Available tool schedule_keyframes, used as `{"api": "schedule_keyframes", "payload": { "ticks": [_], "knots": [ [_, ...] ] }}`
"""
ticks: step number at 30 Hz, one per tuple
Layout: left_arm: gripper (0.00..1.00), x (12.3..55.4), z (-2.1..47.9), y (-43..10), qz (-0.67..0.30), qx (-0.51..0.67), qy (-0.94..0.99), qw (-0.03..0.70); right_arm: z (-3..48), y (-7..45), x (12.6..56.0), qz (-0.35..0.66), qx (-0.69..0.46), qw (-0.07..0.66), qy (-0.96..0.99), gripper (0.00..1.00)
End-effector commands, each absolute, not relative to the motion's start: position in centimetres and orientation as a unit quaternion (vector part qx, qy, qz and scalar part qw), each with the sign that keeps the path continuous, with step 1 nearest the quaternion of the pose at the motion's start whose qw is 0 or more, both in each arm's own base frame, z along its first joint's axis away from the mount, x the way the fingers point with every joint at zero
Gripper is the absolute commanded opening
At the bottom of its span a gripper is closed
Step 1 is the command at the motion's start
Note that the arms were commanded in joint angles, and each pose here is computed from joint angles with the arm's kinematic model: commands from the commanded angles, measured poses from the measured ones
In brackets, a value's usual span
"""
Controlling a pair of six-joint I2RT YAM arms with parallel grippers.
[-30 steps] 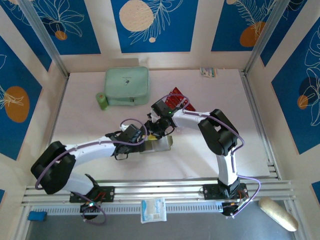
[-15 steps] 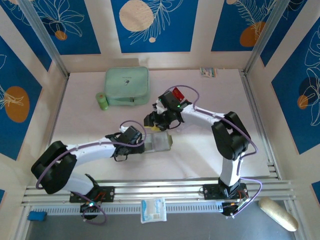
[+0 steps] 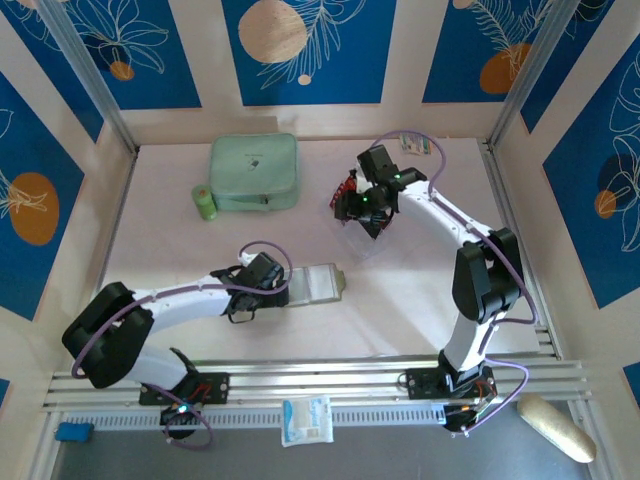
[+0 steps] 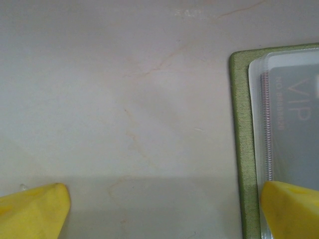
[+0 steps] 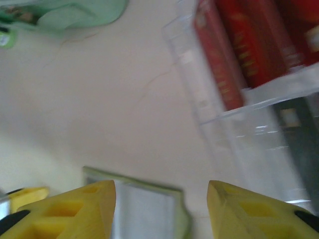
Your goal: Put the credit cards into the card holder
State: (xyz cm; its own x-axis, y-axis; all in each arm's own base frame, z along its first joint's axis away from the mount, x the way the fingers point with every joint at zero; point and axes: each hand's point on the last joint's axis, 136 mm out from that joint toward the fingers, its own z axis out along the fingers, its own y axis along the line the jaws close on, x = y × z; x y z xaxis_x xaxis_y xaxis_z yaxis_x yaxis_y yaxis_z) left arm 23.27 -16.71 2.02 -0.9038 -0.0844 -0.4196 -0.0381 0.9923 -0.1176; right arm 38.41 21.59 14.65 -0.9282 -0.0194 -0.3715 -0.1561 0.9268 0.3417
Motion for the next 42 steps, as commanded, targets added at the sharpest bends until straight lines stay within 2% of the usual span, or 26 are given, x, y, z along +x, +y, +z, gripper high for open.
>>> {"api": "schedule_keyframes", "payload": {
  "ticks": [1,9,14,21,32,35,39,42],
  "knots": [
    [0.99,22.6,1.2,-15.8,-0.042,-0.029,0.978,0.204,14.9,17.7,38.4,0.072,-0.077,0.196,0.975,0.5],
    [0.99,22.6,1.2,-15.9,-0.041,-0.028,0.978,0.203,14.0,15.5,39.6,-0.021,-0.1,0.201,0.974,0.41],
    [0.99,22.6,1.1,-15.9,-0.041,-0.029,0.978,0.202,13.4,16.1,39.8,-0.028,-0.114,0.196,0.974,0.35],
    [0.99,22.7,1.3,-15.9,-0.041,-0.029,0.978,0.204,12.2,16.6,39.7,-0.037,-0.126,0.185,0.974,0.31],
    [0.99,22.6,1.3,-15.8,-0.041,-0.029,0.978,0.204,11.7,16.6,39.3,-0.038,-0.134,0.178,0.974,0.16],
    [0.99,22.6,1.3,-15.8,-0.041,-0.03,0.977,0.205,11.5,16.8,39.2,-0.036,-0.139,0.177,0.974,0.15],
    [0.99,22.6,1.5,-15.8,-0.042,-0.03,0.977,0.206,11.2,16.5,39.2,-0.046,-0.143,0.174,0.973,0.25],
    [0.99,22.6,1.5,-15.7,-0.041,-0.03,0.977,0.207,11.1,16.3,39.2,-0.054,-0.145,0.174,0.972,0.25]
  ]
}}
